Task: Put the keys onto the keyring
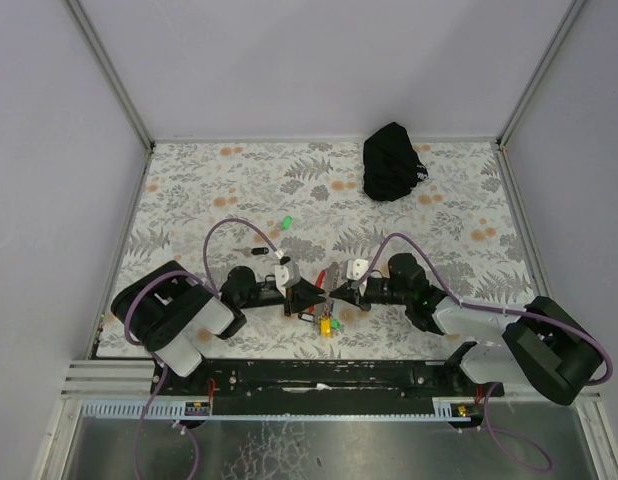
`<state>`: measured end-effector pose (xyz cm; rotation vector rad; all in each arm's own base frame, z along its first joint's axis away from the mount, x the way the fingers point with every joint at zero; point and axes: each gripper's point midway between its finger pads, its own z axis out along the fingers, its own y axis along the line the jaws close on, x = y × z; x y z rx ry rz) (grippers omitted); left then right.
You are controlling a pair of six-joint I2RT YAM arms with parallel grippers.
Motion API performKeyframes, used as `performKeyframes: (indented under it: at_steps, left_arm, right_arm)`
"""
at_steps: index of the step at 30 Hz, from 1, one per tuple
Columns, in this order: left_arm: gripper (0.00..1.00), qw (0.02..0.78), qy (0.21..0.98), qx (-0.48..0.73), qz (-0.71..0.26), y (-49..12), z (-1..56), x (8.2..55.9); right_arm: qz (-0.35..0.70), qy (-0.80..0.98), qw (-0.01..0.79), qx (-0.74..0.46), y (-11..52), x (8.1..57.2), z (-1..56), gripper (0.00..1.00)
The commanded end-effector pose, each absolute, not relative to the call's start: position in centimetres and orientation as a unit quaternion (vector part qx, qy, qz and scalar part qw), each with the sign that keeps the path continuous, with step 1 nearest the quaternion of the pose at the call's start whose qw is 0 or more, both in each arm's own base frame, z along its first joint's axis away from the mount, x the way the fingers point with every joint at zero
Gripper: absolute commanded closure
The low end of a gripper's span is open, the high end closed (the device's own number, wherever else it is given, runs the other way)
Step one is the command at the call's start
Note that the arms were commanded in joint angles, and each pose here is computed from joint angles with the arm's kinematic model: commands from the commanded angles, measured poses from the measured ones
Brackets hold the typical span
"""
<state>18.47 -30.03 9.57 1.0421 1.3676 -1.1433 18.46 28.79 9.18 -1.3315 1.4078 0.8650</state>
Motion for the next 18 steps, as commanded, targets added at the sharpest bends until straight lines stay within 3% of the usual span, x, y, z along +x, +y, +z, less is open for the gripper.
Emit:
performKeyframes:
  at_steps: [1, 15, 18]
  left_arm:
    - [0.77, 0.537, 0.550, 0.442, -0.463, -30.4, 10.5, 19.5]
    - [0.76, 0.530, 0.560, 0.440, -0.460, -30.6, 9.5, 20.1]
    - [0.82, 0.529, 0.561, 0.440, -0.460, -30.6, 9.5, 20.1]
  right_arm:
    - [0.363, 0.545, 0.527, -0.542, 29.6, 19.4, 11.3, 1.00]
    - [0.370, 0.542, 0.521, -0.545, 29.6, 19.3, 11.1, 1.00]
    - [0.373, 0.541, 0.519, -0.547, 29.7, 19.2, 11.1, 1.00]
